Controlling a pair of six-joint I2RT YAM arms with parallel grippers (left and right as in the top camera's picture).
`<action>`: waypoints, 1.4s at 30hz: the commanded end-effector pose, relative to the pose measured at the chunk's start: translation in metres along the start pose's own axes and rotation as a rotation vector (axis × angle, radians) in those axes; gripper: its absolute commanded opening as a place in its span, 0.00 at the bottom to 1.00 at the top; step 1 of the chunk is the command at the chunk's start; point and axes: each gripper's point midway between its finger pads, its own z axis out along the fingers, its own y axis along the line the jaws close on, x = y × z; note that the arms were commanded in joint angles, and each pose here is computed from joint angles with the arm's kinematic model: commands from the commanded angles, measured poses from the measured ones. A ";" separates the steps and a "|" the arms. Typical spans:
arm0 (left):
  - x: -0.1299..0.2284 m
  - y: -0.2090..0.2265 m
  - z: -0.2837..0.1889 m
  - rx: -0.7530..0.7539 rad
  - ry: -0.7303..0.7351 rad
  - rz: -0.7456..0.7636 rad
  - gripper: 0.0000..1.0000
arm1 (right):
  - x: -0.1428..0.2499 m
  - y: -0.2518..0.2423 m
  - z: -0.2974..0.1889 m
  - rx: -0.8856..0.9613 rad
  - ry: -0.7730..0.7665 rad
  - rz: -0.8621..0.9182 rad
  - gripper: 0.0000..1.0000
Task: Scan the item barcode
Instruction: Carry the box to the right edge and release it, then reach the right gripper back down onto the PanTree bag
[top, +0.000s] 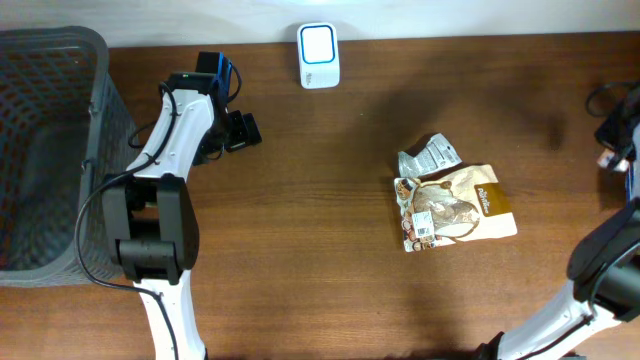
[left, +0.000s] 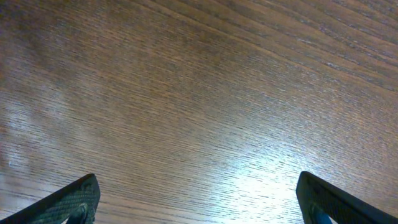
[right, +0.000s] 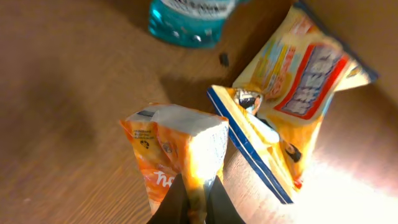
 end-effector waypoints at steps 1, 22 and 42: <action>-0.002 0.000 -0.012 0.004 -0.025 0.004 0.99 | 0.013 -0.001 0.027 -0.016 0.067 0.025 0.04; -0.002 0.000 -0.012 0.004 -0.025 0.004 0.99 | -0.047 0.014 -0.065 -0.182 -0.147 0.057 0.99; -0.002 0.000 -0.012 0.004 -0.025 0.004 0.99 | 0.225 0.183 -0.139 -0.517 0.569 -0.387 0.99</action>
